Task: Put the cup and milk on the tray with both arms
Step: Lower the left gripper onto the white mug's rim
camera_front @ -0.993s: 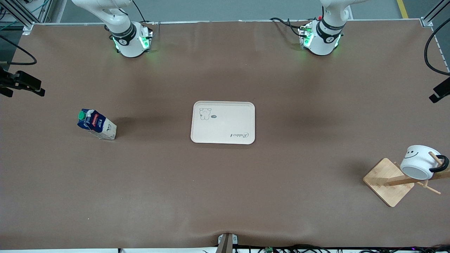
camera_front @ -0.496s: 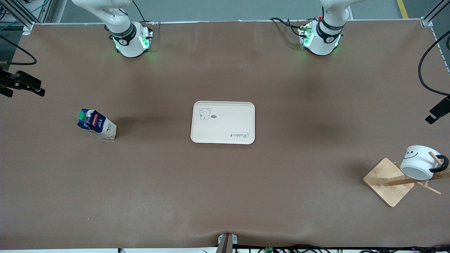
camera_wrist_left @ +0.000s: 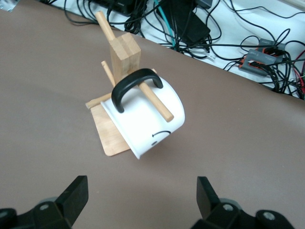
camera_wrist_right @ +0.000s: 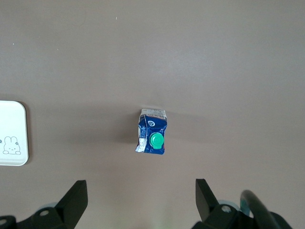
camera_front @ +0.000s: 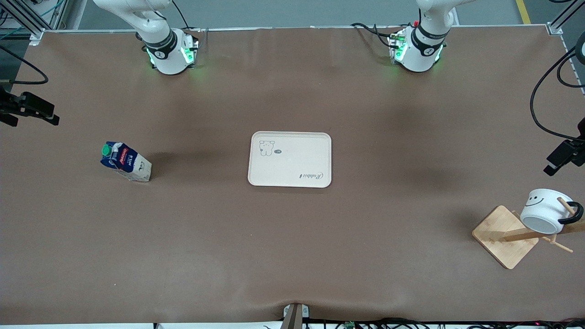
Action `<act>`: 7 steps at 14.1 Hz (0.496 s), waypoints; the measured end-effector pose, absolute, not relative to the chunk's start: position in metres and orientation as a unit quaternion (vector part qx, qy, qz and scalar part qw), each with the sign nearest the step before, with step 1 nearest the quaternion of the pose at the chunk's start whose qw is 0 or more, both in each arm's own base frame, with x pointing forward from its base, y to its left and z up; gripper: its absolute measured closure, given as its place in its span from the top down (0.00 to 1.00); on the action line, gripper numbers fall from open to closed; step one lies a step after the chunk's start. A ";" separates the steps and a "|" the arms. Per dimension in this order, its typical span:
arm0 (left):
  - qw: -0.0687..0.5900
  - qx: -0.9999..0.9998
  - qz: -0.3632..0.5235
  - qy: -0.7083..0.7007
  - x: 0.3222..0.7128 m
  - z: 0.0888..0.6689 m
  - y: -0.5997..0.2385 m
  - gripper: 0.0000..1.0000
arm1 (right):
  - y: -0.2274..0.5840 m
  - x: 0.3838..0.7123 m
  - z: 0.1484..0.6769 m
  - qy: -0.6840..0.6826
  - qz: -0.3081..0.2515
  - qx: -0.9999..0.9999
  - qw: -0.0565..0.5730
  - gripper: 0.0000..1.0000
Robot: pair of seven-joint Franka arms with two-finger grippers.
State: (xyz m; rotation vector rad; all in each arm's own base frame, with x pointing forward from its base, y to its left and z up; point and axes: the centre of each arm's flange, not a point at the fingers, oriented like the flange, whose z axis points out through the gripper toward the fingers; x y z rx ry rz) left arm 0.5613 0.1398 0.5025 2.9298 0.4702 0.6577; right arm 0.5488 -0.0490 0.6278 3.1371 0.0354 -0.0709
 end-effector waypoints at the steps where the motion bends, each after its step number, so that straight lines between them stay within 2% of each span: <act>1: 0.060 0.963 0.221 0.145 0.563 0.497 0.145 1.00 | -0.049 0.549 0.628 0.011 -0.023 1.000 0.002 1.00; 7: 0.108 0.957 0.258 0.073 0.566 0.466 0.174 1.00 | -0.049 0.549 0.628 0.011 -0.023 1.000 0.002 1.00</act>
